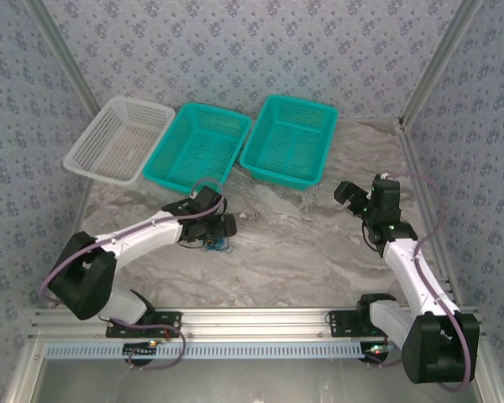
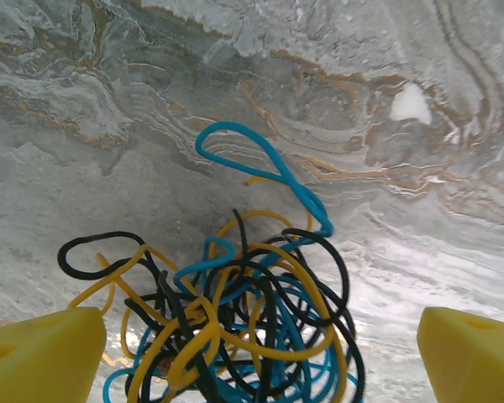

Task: Untangle the cables

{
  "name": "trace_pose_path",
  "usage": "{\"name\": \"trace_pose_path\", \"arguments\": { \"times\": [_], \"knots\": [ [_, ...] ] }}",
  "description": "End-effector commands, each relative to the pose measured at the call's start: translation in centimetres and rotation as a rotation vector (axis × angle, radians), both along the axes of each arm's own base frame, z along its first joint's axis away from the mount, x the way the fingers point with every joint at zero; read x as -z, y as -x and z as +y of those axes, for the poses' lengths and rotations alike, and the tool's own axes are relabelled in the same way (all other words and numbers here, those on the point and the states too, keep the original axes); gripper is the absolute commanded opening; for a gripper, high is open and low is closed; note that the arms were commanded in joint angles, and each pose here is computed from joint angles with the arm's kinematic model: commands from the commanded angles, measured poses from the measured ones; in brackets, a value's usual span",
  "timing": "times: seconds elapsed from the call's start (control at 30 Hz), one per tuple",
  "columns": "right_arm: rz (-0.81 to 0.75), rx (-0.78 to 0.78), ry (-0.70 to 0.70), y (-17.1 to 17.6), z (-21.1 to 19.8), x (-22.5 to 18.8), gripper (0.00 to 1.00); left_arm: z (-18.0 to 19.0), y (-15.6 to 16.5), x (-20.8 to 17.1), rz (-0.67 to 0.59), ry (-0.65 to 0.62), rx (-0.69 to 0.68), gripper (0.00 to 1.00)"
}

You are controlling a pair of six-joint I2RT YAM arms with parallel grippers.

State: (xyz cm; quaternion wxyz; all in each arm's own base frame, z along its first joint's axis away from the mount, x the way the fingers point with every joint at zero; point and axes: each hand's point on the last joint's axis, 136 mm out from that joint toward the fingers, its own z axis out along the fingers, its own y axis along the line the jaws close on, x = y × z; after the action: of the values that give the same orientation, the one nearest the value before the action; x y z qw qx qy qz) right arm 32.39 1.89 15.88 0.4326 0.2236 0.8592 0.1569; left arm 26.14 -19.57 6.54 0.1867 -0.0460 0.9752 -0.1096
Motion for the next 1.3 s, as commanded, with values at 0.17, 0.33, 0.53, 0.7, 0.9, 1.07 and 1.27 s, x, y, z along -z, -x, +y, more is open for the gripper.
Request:
{"name": "trace_pose_path", "arguments": {
  "times": [0.17,0.33,0.53,0.7,0.9,1.07,1.27],
  "knots": [
    [-0.099,-0.095,-0.017,-0.1,2.0,-3.0,1.00,1.0,-0.3,0.3,0.022,-0.121,-0.007,0.57],
    [-0.085,-0.077,-0.007,0.3,1.7,-2.7,1.00,-0.5,-0.6,0.2,0.016,-0.046,0.013,0.25],
    [-0.015,-0.048,-0.012,0.9,1.4,-1.2,1.00,-3.9,-0.9,-0.6,0.011,0.114,0.077,0.00],
    [0.009,-0.034,-0.050,1.3,1.9,-0.4,1.00,-8.2,-1.2,-2.7,-0.041,0.327,0.213,0.00],
    [0.015,-0.065,-0.090,1.4,3.5,0.0,1.00,-13.0,-1.5,-4.2,-0.042,0.563,0.326,0.00],
    [0.057,-0.205,-0.203,2.5,7.9,0.8,1.00,-13.5,-2.2,-3.7,-0.056,0.583,0.312,0.00],
    [0.118,-0.312,-0.366,4.6,13.8,2.8,0.94,-13.6,-2.6,-3.6,-0.093,0.626,0.284,0.00]
  ]
}}
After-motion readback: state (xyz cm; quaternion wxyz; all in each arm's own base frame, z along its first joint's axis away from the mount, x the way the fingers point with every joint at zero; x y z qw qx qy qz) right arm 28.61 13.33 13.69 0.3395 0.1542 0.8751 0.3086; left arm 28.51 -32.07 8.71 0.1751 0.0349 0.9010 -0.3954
